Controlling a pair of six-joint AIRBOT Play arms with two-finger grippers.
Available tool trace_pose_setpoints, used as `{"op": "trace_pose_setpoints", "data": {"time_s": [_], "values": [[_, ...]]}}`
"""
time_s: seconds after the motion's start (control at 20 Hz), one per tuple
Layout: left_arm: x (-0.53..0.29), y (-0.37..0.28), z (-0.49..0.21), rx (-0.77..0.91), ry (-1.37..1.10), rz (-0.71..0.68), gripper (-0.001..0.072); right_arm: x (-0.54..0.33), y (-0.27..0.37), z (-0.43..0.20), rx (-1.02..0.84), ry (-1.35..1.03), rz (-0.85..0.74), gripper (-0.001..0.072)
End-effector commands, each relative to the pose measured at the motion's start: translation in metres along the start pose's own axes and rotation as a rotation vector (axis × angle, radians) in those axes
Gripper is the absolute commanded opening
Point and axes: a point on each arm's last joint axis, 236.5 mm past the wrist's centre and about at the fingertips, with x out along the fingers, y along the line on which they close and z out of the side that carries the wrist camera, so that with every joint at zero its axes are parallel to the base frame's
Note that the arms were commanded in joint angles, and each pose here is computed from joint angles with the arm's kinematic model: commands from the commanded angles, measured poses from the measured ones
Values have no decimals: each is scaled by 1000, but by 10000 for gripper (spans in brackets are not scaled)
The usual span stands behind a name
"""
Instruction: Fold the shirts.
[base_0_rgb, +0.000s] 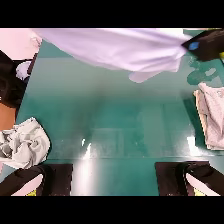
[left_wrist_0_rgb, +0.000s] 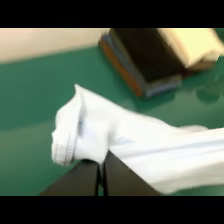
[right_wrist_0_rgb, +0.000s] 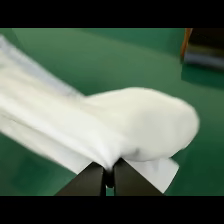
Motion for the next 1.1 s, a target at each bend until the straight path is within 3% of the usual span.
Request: {"op": "trace_pose_setpoints", "data": {"time_s": [0.0, 0.25, 0.55, 0.7, 0.85, 0.9, 0.95, 1.0, 1.05], "values": [[-67, -11, 38, 30, -171, 8, 23, -57, 7, 25, -30, -100, -10, 19], [-5, 0, -22, 0, 76, 4, 23, -10, 1, -23, -2, 157, -14, 19], [99, 26, -242, -106, 713, 9, 23, 101, 6, -210, 31, 657, 11, 19], [116, 35, -341, -144, 893, 27, 23, 127, 13, -291, 38, 770, 19, 20], [122, 41, -398, -163, 967, 48, 24, 137, 9, -331, 46, 803, 8, 25], [121, 41, -405, -166, 982, 50, 24, 137, 6, -334, 50, 809, 3, 148], [121, 41, -407, -166, 988, 50, 24, 138, 3, -331, 62, 803, -4, 436], [121, 42, -407, -158, 986, 48, 24, 136, -1, -321, 76, 794, -13, 528], [121, 43, -406, -153, 985, 50, 23, 132, -6, -308, 91, 780, -24, 528]]}}
